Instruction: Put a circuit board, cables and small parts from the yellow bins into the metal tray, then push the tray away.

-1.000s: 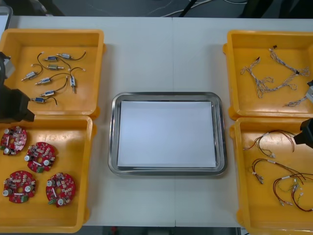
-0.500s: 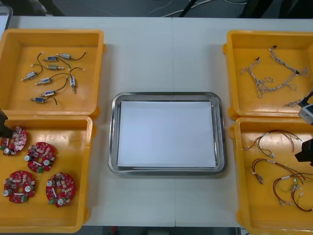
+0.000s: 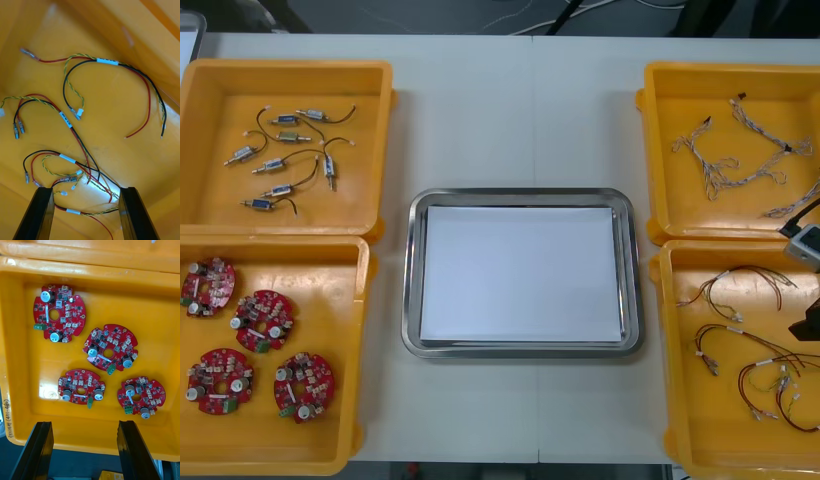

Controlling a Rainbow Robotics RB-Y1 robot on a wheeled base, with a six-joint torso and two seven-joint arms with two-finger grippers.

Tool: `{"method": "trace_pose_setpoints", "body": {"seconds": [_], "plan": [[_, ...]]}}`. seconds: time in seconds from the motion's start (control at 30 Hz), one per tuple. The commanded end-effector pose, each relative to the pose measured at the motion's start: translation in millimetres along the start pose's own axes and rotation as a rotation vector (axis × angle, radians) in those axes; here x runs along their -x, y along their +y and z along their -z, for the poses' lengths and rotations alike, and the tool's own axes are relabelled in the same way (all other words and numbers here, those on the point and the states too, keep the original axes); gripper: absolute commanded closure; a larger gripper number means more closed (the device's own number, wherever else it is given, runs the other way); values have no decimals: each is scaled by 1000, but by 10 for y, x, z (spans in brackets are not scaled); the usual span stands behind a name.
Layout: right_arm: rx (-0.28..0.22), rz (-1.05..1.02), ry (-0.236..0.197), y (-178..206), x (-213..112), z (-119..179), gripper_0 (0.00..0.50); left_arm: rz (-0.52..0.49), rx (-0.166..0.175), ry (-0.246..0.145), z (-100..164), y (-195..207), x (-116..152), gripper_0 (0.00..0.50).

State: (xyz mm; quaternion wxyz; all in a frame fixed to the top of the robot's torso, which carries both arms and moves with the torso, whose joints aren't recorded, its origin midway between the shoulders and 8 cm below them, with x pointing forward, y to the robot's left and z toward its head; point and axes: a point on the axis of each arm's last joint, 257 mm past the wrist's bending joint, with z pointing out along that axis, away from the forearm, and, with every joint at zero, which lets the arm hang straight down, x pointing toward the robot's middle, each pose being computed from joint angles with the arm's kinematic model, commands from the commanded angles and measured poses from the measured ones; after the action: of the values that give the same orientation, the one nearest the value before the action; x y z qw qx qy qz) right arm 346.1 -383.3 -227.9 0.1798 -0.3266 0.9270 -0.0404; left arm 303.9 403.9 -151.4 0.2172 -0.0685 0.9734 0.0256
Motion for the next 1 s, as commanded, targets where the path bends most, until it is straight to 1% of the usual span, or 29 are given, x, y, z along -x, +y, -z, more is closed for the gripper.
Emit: {"method": "trace_pose_setpoints", "body": {"seconds": [0.03,0.1,0.17,0.2,0.27,0.33,0.5,0.67,0.7,0.8,0.87,1.0], "plan": [[-11,86,-29,-7,-6,59,0,-29,22,-50,95,53,38,0],[-6,128,-43,14,6,42,0,-21,34,-69,79,64,54,0],[-5,159,-48,24,2,30,0,-16,37,-82,66,64,72,0],[-3,189,-48,34,-14,18,0,-11,34,-95,52,47,92,0],[-3,224,-46,40,-37,5,0,-3,26,-103,22,31,100,0],[-3,275,-42,43,-63,-10,0,4,22,-120,-11,13,129,0],[-2,374,-41,60,-86,-22,0,7,26,-145,-79,-7,172,0],[-2,506,-53,70,-59,-21,0,17,3,-158,-117,-59,199,0],[-4,538,-60,75,-41,-20,0,19,-10,-162,-129,-93,203,0],[-6,599,-65,79,-39,-28,0,24,-29,-169,-168,-154,205,0],[-1,626,-63,79,-69,-52,0,28,-33,-171,-197,-176,198,0],[11,673,-54,58,-141,-122,0,26,-24,-173,-256,-181,186,0]]}}
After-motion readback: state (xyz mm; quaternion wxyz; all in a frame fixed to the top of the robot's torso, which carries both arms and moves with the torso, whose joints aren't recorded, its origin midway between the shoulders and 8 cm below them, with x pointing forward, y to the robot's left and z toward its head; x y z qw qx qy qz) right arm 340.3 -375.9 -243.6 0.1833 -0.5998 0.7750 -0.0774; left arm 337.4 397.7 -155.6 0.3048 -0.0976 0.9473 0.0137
